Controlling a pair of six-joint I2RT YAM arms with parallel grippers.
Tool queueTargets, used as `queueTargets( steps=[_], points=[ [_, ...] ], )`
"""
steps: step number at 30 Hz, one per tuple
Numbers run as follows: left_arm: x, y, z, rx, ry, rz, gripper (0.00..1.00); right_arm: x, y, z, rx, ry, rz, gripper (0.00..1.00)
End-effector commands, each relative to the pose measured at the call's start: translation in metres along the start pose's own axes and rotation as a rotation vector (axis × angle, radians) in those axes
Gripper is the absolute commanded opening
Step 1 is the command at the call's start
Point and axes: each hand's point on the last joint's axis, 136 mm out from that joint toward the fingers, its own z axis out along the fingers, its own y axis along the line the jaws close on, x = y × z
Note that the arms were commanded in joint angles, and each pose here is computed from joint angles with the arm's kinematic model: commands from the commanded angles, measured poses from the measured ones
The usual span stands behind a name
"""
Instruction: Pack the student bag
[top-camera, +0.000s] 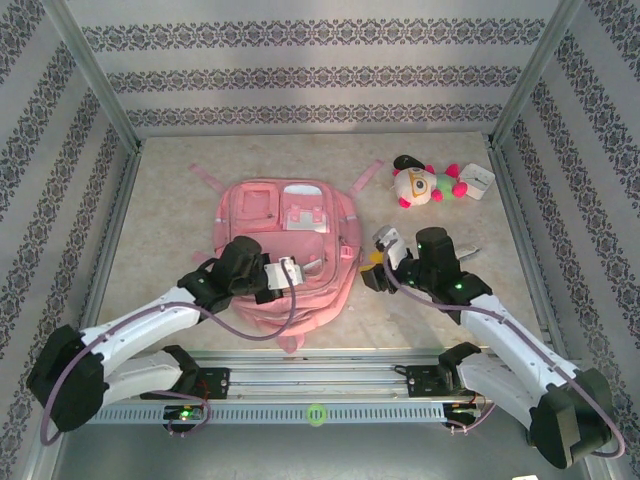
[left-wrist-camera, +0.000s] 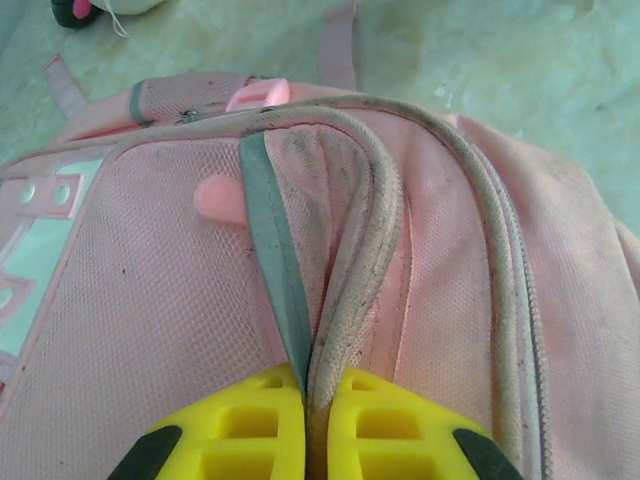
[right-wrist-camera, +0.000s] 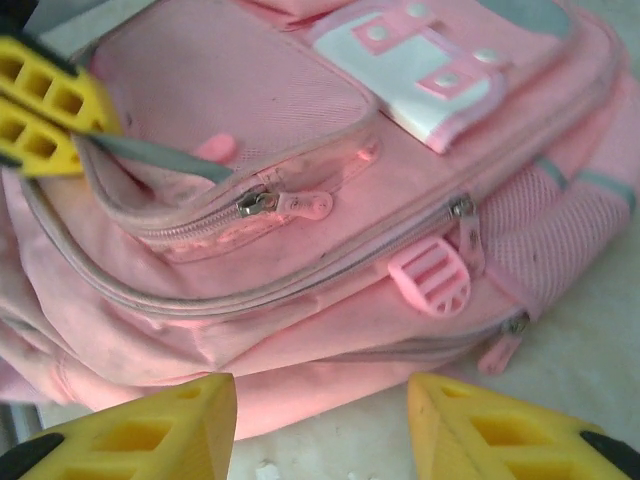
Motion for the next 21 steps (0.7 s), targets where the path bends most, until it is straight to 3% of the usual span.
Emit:
queueTargets(
  steps=[1,8,13,21],
  points=[
    [-0.032,0.0,-0.012,0.042,-0.204,-0.054,0.0,-0.011,0.012,0.006,-0.123,-0.012,-0.367,0.48],
    [-0.032,0.003,-0.015,0.036,-0.253,-0.057,0.0,-0.022,0.026,0.043,-0.325,-0.006,-0.523,0.49],
    [-0.034,0.004,-0.016,0.033,-0.259,-0.049,0.0,-0.027,0.031,0.071,-0.41,0.017,-0.523,0.55],
    [-0.042,0.012,-0.02,0.009,-0.272,-0.032,0.0,-0.025,0.038,0.093,-0.532,0.034,-0.481,0.53]
  ],
)
